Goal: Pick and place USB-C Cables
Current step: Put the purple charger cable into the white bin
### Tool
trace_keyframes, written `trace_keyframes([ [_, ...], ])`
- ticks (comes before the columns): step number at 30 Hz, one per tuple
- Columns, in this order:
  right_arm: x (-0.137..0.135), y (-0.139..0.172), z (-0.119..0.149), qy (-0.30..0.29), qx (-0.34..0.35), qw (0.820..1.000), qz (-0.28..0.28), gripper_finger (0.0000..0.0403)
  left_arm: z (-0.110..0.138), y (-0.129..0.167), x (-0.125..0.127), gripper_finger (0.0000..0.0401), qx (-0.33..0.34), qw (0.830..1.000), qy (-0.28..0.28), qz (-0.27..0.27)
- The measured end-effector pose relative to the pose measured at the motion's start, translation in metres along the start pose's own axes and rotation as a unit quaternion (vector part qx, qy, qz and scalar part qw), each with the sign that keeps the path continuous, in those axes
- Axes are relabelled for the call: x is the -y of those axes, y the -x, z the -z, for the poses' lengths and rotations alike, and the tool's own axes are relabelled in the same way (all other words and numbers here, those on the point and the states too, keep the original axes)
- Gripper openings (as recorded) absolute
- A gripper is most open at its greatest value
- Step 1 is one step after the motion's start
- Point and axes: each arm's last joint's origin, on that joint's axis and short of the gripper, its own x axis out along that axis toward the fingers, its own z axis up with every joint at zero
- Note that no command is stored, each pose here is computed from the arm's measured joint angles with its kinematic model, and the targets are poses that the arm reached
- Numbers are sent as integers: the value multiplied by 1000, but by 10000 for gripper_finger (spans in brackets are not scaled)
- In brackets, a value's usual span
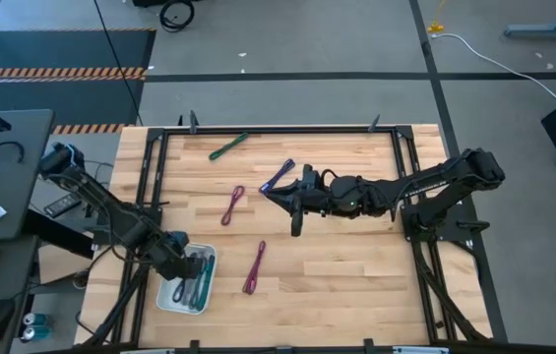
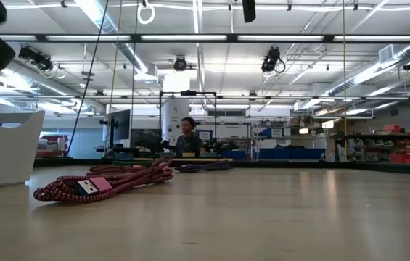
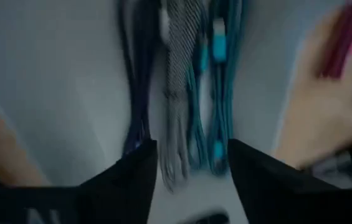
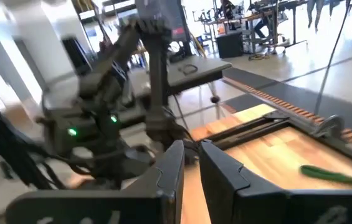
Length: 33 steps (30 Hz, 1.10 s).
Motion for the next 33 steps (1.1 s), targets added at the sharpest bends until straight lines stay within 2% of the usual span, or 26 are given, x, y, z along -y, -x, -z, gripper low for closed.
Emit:
trace_keyframes([
  [4,1,8,-10,-68,2,998,-5,44,5,29,9,230,-22,997,-15,66],
  [6,5,14,-15,-97,-10,995,4,34,5,46,14,234,-8,993,-38,114],
  [8,12,19,-22,-128,-53,990,31,19,7,67,23,233,19,981,-75,176],
  [11,24,23,-35,-147,-156,974,73,5,7,95,33,225,99,955,-132,246],
  [14,41,17,-44,-161,-236,951,117,9,6,120,43,216,204,919,-176,288],
  [17,67,1,-38,-180,-297,928,137,10,5,140,49,208,300,882,-205,300],
  [19,89,-13,-27,-191,-331,915,132,10,4,148,51,203,344,864,-216,299],
  [21,107,-28,-17,-171,-351,914,109,12,3,152,52,200,373,851,-224,293],
  [24,129,-46,-3,-93,-367,923,66,29,3,153,52,194,384,845,-238,286],
  [28,154,-65,16,18,-379,924,36,74,3,151,52,188,381,847,-244,279],
  [33,182,-82,44,102,-401,910,18,148,4,150,52,182,372,854,-220,289],
])
